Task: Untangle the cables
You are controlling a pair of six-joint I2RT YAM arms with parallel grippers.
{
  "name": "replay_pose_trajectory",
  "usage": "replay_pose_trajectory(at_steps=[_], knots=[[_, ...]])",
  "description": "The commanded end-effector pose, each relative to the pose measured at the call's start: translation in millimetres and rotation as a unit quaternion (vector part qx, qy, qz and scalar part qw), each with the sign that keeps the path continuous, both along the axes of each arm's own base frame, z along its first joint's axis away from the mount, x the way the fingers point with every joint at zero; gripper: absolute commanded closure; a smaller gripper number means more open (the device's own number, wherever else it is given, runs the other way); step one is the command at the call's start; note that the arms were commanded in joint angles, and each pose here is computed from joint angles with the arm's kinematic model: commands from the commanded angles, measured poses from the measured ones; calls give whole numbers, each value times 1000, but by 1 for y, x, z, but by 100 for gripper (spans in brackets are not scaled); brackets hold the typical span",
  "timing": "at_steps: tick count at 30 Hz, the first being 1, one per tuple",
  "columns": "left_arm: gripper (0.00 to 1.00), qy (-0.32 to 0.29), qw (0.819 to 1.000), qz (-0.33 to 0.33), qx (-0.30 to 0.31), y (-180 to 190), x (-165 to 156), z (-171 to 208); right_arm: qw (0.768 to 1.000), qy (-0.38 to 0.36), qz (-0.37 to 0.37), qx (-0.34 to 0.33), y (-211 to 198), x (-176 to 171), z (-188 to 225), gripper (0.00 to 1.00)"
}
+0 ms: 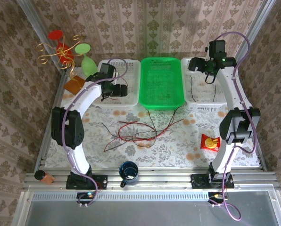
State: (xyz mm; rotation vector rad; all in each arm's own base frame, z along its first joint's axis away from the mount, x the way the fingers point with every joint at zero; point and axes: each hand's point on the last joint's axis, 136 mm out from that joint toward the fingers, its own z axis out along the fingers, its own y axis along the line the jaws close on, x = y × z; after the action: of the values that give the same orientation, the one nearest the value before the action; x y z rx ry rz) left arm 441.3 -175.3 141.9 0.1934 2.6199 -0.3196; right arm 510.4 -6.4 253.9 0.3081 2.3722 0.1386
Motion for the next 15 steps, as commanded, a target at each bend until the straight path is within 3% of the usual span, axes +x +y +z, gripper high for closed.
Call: replay_pose_trajectory(at_steps=[1, 7, 15], knots=[[16, -6, 1000, 0, -26, -8, 17, -5, 1000, -2, 9, 22, 10, -7, 4, 0], [17, 30, 998, -1, -55, -16, 27, -39, 1000, -13, 15, 23, 15, -10, 7, 0], [19, 51, 996, 14, -74, -20, 70, -58, 999, 5, 19, 30, 22, -11, -13, 1]])
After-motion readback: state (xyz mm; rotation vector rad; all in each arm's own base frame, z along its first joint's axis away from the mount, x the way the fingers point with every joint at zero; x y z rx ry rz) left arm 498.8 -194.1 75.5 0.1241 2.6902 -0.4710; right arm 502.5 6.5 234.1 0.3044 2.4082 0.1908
